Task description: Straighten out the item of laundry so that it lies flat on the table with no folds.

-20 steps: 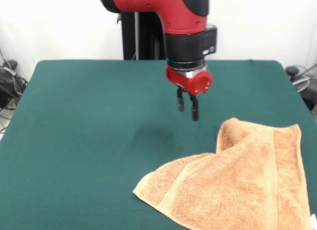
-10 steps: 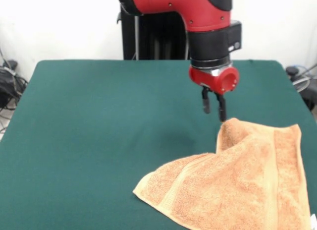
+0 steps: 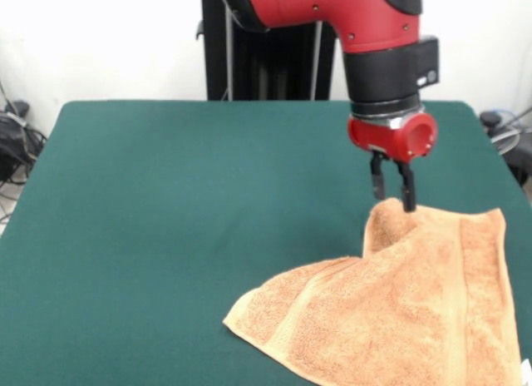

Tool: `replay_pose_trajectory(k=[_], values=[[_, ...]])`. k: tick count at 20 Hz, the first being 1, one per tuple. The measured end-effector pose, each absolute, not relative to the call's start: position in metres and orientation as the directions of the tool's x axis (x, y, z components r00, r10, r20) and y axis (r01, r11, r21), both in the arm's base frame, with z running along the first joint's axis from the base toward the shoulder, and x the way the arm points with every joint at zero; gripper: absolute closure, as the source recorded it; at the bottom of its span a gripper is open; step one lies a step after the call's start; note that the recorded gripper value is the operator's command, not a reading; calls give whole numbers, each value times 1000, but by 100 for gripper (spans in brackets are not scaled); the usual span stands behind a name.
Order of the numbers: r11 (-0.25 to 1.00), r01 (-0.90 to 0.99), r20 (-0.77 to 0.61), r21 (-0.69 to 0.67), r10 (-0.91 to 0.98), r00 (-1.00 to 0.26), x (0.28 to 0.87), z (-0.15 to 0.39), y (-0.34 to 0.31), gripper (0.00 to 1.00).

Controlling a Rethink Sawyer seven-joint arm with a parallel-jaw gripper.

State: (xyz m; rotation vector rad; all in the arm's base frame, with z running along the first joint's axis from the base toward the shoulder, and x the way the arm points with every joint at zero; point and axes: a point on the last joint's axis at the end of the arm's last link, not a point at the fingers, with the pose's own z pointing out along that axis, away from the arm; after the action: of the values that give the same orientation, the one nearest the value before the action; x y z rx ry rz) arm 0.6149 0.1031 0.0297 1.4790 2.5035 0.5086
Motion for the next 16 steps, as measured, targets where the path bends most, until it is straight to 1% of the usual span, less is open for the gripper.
replay_pose_trajectory(k=[6,13,16], values=[[417,799,6,434,885,-465,621,22,121,0],[406,798,24,446,886,-464,614,4,136,0],[395,808,41,437,889,-456,605,-13,139,0]])
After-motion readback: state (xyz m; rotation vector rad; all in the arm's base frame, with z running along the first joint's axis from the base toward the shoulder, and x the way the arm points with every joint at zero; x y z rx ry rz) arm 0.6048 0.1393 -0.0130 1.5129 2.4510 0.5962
